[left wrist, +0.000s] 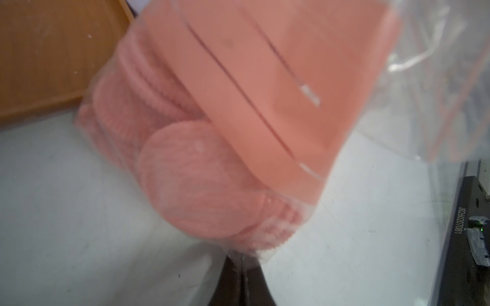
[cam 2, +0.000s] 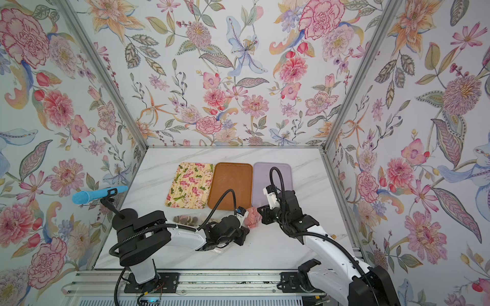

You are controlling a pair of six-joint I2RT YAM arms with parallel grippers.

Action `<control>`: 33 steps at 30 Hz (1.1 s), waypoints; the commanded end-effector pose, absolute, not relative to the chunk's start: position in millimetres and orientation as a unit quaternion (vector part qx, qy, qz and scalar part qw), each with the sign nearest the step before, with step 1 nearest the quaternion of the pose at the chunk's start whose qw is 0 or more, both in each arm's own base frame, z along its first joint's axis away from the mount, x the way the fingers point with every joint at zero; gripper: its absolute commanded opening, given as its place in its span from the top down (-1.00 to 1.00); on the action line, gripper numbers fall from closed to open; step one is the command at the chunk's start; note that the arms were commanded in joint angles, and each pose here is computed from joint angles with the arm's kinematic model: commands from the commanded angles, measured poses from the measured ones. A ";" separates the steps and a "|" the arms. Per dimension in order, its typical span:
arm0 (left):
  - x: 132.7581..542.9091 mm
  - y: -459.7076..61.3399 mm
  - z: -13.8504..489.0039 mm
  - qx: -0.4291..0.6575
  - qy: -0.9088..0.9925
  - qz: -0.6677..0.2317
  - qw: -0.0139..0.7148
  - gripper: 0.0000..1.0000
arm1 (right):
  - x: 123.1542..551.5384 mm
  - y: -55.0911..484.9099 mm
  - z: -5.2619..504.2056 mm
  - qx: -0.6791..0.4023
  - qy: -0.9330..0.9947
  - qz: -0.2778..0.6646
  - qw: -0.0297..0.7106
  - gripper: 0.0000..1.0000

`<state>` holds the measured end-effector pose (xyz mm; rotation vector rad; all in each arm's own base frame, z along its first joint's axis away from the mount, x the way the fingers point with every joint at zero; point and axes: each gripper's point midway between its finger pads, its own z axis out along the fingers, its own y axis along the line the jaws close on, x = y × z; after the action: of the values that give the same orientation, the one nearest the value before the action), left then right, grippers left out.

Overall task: Pour cookies out of the ziploc bag
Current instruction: 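Pour the cookies out of the ziploc bag onto the tray.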

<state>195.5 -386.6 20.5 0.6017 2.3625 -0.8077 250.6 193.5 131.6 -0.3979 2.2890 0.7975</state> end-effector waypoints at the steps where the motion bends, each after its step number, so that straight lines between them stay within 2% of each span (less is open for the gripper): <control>1: 197.2 -373.7 16.3 0.233 0.891 -0.263 0.288 1.00 | 258.3 197.7 149.4 -0.164 0.865 0.314 0.354 1.00; 9: 220.5 -377.3 66.8 0.255 0.869 -0.248 0.343 1.00 | 276.5 203.7 183.1 -0.178 0.848 0.325 0.380 1.00; 17: 270.2 -379.6 102.3 0.260 0.856 -0.227 0.386 1.00 | 310.6 200.6 208.1 -0.185 0.838 0.311 0.408 1.00; 25: 344.0 -398.4 117.3 0.269 0.843 -0.202 0.420 1.00 | 379.2 178.2 189.8 -0.151 0.838 0.323 0.414 1.00; 33: 401.3 -413.5 111.4 0.274 0.842 -0.177 0.429 1.00 | 424.5 172.4 162.3 -0.137 0.839 0.343 0.399 1.00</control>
<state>385.5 -409.9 103.5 0.6484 2.1354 -0.4722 408.1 162.5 137.6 -0.2766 2.2345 0.8267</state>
